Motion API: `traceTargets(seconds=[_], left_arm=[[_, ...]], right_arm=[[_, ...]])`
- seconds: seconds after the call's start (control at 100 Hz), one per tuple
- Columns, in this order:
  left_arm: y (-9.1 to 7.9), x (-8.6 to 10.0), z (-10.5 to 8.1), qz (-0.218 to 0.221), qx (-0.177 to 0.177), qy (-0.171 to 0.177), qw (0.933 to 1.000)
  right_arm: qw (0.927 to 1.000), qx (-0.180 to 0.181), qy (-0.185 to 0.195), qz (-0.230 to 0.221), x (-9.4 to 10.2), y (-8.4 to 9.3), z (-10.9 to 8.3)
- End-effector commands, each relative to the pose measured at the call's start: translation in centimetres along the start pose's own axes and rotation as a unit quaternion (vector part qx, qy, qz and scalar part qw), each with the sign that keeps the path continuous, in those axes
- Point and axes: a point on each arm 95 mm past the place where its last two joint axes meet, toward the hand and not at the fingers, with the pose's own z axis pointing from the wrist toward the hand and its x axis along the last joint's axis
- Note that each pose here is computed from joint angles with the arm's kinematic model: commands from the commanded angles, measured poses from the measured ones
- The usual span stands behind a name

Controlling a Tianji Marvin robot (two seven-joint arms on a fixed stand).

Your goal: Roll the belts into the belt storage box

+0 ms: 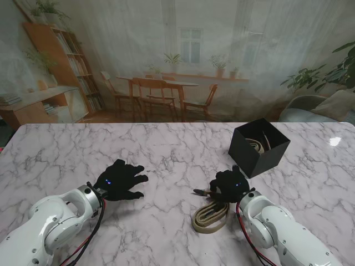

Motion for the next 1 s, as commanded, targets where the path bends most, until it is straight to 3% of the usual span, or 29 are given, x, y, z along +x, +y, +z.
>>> traceTargets(seconds=[0.0, 0.32, 0.6, 0.82, 0.99], left_arm=[[0.2, 0.1, 0.0, 0.0, -0.007, 0.001, 1.0], [0.3, -0.1, -0.1, 0.001, -0.008, -0.003, 1.0], [0.4, -0.1, -0.1, 0.001, -0.01, -0.005, 0.9999], [0.4, -0.1, -0.1, 0.001, -0.011, -0.005, 0.9999], [0.4, -0.1, -0.2, 0.001, -0.013, -0.007, 0.9999]], right_arm=[[1.0, 0.003, -0.002, 0.008, -0.1, -0.2, -0.2], [0.9975, 0.004, 0.015, 0.068, 0.1, -0.1, -0.9], [0.9869, 0.069, 0.082, 0.121, 0.5, 0.3, -2.6], [0.9818, 0.096, 0.121, 0.111, 0.5, 0.4, -3.4], [0.9827, 0.099, 0.136, 0.077, 0.7, 0.8, -4.1]])
